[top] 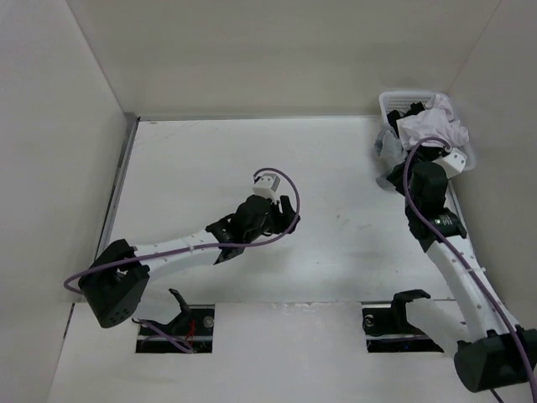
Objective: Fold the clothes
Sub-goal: Grab the tank top from the pile, then move the tank top to the center of the board
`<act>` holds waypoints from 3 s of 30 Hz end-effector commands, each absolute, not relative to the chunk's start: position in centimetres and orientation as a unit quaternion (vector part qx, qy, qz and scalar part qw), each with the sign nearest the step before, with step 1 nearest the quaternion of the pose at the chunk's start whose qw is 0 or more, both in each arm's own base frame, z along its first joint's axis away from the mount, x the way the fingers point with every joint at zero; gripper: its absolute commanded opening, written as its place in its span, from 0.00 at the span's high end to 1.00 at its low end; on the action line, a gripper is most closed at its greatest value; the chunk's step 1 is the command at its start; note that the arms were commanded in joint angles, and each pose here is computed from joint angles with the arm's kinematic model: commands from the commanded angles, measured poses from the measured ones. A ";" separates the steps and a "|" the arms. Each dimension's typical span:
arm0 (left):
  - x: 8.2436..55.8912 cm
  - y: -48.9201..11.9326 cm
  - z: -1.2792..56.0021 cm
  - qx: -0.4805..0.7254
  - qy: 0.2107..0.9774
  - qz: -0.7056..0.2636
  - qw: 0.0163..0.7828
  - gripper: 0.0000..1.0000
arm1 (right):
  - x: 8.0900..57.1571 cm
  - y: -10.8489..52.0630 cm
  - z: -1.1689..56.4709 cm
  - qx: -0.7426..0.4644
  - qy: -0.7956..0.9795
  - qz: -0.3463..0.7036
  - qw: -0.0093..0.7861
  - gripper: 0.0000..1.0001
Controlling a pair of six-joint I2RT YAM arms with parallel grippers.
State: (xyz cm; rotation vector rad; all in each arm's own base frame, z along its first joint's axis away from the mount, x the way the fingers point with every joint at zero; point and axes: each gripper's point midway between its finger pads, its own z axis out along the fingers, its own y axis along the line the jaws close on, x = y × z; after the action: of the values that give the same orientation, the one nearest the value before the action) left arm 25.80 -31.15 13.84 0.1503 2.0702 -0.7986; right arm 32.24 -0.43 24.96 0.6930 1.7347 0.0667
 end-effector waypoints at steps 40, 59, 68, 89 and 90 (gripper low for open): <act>28.7 -31.1 13.6 0.049 0.759 -0.404 0.508 0.51 | 56.9 -27.0 18.2 0.479 0.664 -0.006 0.575 0.99; 29.9 -26.1 19.5 -0.024 0.721 -0.391 0.572 0.52 | 32.6 6.0 57.1 0.109 0.465 0.320 0.818 1.00; 30.2 -16.6 23.3 -0.135 0.689 -0.340 0.626 0.51 | 27.9 16.0 50.9 0.034 0.527 0.451 0.719 0.94; 27.5 -21.1 10.4 -0.023 0.823 -0.276 0.496 0.62 | 38.2 21.4 18.7 0.099 0.791 0.282 0.534 0.89; 26.7 -22.5 10.0 0.003 0.827 -0.278 0.489 0.64 | 36.7 20.6 17.2 0.110 0.801 0.267 0.525 0.94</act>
State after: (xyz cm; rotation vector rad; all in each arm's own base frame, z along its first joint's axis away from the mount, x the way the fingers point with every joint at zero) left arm 27.31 -19.34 8.63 -0.1556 2.0361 -0.6445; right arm 38.85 23.47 21.30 0.1967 1.8632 0.8198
